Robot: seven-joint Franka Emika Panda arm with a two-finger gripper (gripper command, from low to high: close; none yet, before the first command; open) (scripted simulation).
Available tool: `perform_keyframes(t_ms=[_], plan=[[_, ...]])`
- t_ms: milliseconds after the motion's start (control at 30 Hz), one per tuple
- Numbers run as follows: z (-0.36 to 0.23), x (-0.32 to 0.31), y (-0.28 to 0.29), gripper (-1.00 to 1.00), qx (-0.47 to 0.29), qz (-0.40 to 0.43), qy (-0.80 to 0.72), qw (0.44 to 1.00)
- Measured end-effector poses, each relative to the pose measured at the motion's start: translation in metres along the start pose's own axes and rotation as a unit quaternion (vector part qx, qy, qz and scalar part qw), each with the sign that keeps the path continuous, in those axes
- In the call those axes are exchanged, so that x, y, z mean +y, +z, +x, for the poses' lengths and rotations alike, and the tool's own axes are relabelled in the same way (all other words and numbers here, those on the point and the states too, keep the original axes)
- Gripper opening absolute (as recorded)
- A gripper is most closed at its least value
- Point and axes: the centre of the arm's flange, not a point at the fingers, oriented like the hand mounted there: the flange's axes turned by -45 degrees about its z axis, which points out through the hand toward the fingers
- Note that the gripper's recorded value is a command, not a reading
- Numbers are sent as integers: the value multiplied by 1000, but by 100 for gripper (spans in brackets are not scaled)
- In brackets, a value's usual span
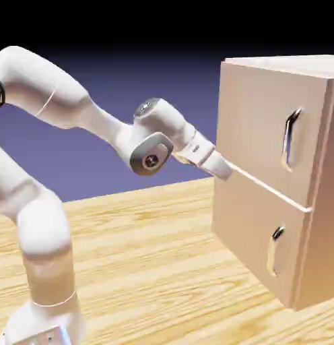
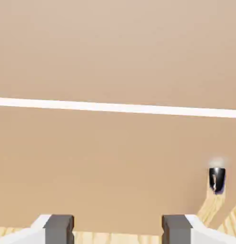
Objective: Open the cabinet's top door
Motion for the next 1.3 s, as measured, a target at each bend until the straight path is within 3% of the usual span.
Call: perform_keyframes(t_ms=[233, 467, 900, 1300], plan=[[33, -3, -57, 0, 65, -13, -246, 967], [49, 7, -109, 0, 118, -58, -457, 880], [47, 63, -161, 0, 151, -190, -728, 641], [28, 128, -127, 0, 96, -301, -859, 403]])
